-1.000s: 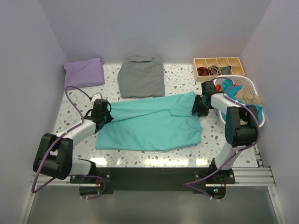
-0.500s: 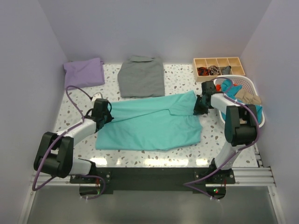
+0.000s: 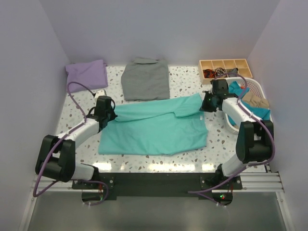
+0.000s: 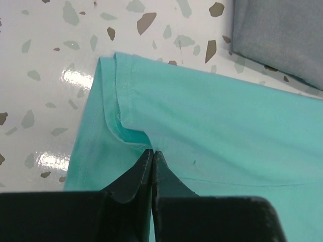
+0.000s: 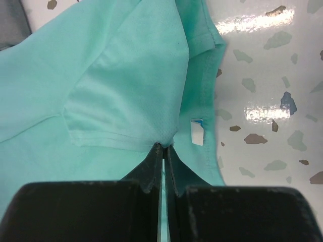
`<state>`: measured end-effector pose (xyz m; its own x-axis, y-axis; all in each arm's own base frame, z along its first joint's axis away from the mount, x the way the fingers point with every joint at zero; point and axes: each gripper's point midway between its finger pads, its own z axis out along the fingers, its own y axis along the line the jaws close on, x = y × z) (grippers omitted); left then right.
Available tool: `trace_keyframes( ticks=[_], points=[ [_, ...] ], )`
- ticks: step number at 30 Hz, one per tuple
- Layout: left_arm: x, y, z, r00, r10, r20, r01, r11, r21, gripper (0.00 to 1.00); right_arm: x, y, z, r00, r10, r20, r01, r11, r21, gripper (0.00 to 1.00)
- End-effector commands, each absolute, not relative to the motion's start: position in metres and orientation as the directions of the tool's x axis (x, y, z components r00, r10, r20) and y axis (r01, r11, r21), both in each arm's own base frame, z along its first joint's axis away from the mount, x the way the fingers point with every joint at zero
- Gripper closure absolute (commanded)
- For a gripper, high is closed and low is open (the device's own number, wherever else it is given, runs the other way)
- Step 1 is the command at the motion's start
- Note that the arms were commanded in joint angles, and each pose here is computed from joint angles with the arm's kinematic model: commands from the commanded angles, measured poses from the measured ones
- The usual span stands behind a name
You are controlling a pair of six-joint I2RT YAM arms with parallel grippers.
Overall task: Fold and stack the t-shirts
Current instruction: Fold the tshirt
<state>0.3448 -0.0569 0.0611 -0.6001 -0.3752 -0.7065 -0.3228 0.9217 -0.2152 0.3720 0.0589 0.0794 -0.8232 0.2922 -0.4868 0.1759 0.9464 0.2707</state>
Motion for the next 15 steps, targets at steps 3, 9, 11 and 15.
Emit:
trace_keyframes(
  ticks=[3,9,11,15],
  points=[
    [0.366,-0.049,0.091,-0.537,-0.337,-0.773,-0.321,0.929,-0.182,1.0,0.384,0.066,0.113,-0.79,0.277,-0.547,0.115,0.943,0.313,1.0],
    [0.384,-0.03,0.108,-0.488,-0.335,-0.806,-0.371,0.915,-0.156,1.0,0.392,0.068,0.145,-0.751,0.283,-0.597,0.092,0.94,0.33,1.0],
    [0.396,-0.026,0.118,-0.467,-0.328,-0.821,-0.37,0.916,-0.156,1.0,0.396,0.066,0.159,-0.731,0.283,-0.621,0.089,0.942,0.325,1.0],
    [0.421,-0.032,0.144,-0.429,-0.314,-0.847,-0.33,0.927,-0.176,1.0,0.403,0.065,0.18,-0.699,0.287,-0.655,0.077,0.941,0.33,1.0]
  ],
)
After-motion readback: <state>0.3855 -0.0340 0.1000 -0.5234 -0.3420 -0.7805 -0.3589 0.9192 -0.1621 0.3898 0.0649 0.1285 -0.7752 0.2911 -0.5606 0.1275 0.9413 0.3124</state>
